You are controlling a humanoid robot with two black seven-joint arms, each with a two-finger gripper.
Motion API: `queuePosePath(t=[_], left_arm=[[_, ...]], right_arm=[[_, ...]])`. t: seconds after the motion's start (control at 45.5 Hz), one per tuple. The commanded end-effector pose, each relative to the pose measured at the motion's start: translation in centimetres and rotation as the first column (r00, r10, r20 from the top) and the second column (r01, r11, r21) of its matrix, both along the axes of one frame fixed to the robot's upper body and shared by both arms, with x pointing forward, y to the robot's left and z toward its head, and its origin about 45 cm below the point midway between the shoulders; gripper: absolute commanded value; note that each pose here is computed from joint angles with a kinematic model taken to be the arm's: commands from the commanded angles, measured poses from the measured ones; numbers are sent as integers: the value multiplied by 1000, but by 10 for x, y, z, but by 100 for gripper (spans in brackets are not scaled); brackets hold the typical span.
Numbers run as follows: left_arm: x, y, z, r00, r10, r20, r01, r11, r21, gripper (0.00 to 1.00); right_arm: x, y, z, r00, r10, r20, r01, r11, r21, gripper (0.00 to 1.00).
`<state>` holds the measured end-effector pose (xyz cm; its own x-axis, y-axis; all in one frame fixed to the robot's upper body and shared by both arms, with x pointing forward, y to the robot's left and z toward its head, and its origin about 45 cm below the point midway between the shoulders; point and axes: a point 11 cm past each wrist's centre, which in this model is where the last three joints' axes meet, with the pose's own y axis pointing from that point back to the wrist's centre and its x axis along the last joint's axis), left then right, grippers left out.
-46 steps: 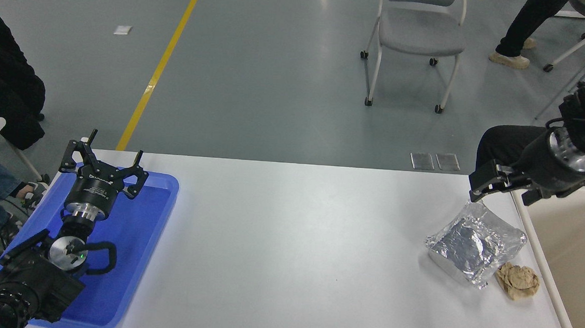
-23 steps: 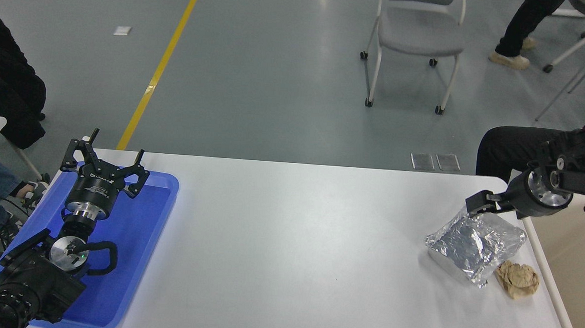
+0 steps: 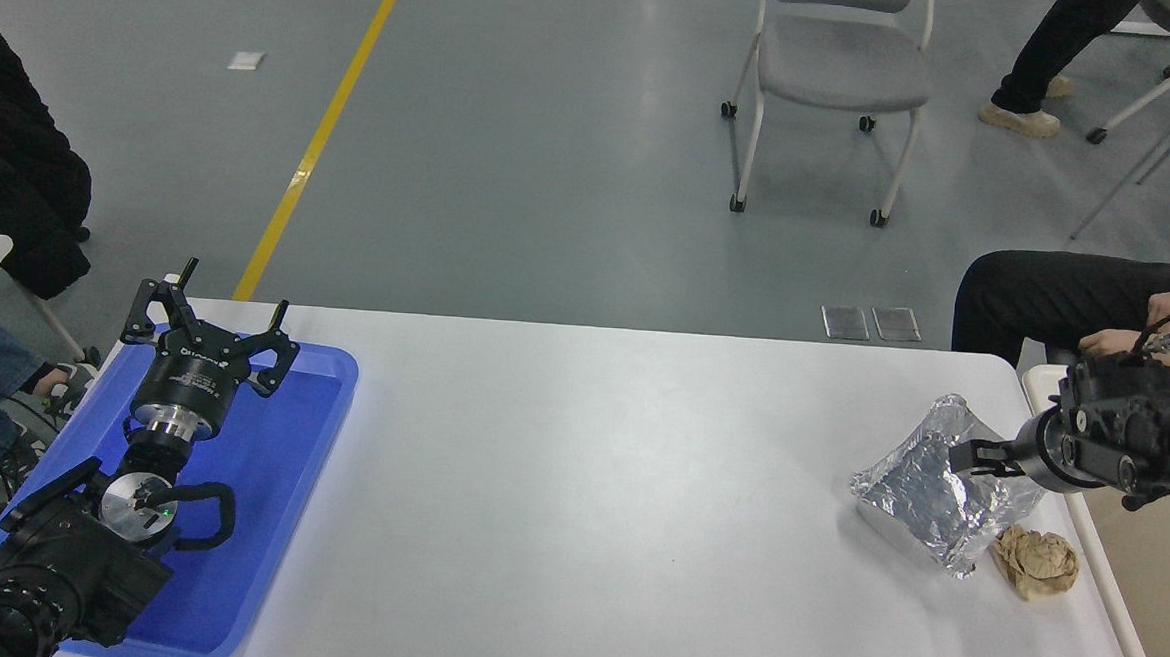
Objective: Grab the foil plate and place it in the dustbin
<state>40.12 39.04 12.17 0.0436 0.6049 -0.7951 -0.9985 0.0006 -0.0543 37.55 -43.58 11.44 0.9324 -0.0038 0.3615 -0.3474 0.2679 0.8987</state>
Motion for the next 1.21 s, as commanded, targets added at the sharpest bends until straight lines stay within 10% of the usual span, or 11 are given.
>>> queuePosePath(t=[0.0, 1.187], left_arm=[[0, 1, 0, 1000, 2, -1, -2, 1000, 0, 100], [0, 2, 0, 1000, 3, -1, -3, 1000, 3, 100]], right_arm=[[-5, -6, -11, 1000, -20, 18, 21, 999, -35, 100], [-26, -3, -49, 998, -54, 15, 54, 998, -16, 95]])
